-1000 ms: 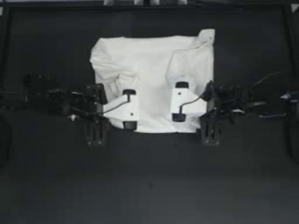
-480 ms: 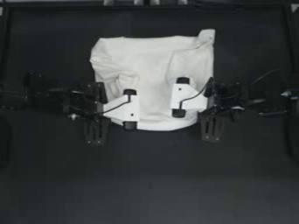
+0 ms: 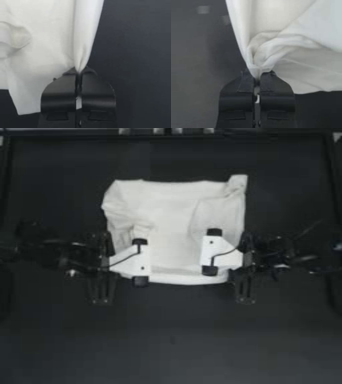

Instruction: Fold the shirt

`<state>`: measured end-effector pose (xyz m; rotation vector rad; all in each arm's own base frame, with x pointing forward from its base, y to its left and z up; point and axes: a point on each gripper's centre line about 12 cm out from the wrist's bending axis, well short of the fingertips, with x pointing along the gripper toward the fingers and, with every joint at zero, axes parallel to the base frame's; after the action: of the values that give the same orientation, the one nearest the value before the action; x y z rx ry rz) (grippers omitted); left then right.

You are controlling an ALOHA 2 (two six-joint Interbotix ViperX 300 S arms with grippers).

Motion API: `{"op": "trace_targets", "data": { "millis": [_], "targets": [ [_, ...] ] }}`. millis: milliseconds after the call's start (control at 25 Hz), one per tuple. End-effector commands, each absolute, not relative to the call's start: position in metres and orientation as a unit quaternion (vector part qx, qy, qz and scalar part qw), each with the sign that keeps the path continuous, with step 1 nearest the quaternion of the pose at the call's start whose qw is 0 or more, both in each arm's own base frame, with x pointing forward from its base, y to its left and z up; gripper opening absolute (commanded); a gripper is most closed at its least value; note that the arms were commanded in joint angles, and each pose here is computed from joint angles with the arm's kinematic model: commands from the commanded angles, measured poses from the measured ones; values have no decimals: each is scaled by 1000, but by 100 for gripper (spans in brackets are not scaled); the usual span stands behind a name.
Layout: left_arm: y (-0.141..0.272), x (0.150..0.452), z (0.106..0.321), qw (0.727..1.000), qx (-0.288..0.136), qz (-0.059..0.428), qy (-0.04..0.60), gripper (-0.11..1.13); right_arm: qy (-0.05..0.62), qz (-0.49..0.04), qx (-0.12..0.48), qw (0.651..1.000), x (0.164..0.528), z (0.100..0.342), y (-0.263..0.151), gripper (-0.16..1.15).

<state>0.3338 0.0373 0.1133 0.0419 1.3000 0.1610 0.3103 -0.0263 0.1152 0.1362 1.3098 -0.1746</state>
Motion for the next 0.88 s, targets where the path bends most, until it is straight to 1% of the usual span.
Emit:
{"op": "trace_targets", "data": {
  "millis": [40,280,400,600,880],
  "targets": [
    [23,337,147,823,19,78,562,5,583,-79,69,806,310,138,-18,5],
    [-7,335,169,844,10,76,531,5,565,-82,91,816,299,156,3,6],
    [-20,330,178,845,14,83,529,5,550,-86,107,824,293,166,15,6],
    [-41,324,190,849,11,98,519,5,540,-101,121,826,282,177,36,6],
    [-75,321,204,854,-17,105,510,5,514,-116,144,838,274,199,65,6]
  ]
}}
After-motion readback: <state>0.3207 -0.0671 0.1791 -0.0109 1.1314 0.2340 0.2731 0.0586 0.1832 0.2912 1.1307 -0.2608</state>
